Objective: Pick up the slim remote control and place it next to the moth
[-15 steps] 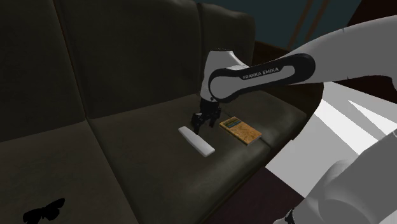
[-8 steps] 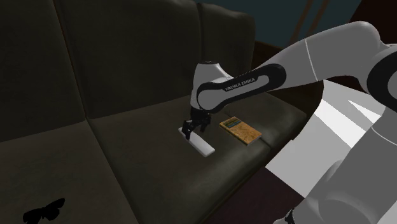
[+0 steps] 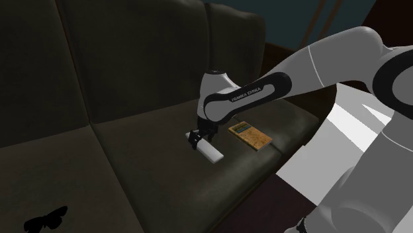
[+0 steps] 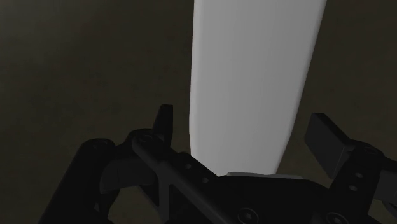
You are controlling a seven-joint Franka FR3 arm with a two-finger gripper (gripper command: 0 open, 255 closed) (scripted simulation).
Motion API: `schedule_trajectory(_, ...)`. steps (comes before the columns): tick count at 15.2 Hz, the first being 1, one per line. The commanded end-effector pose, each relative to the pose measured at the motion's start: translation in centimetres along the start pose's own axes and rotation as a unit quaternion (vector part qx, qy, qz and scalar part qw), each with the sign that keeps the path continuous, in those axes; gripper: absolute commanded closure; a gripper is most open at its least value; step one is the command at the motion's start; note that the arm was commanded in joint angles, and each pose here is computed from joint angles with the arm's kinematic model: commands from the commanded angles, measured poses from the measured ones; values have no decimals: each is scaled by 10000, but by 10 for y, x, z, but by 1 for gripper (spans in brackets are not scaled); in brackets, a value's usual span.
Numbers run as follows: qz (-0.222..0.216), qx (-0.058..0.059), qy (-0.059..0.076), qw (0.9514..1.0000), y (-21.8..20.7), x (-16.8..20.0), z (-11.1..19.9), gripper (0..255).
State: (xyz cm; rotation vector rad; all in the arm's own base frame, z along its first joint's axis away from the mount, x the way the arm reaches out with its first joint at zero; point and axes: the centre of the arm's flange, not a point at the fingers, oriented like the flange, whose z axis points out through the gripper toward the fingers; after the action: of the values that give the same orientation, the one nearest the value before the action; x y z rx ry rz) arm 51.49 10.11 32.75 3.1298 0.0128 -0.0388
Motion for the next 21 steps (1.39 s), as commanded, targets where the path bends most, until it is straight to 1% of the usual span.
schedule_trajectory(1, 0, 0, 1, 10000, 0, 0, 0, 0)
schedule_trajectory(3, 0, 0, 1, 10000, 0, 0, 0, 0)
schedule_trajectory(4, 0, 0, 1, 10000, 0, 0, 0, 255)
schedule_trajectory(13, 0, 0, 1, 10000, 0, 0, 0, 255)
schedule_trajectory(21, 0, 0, 1, 10000, 1, -1, -42, 255)
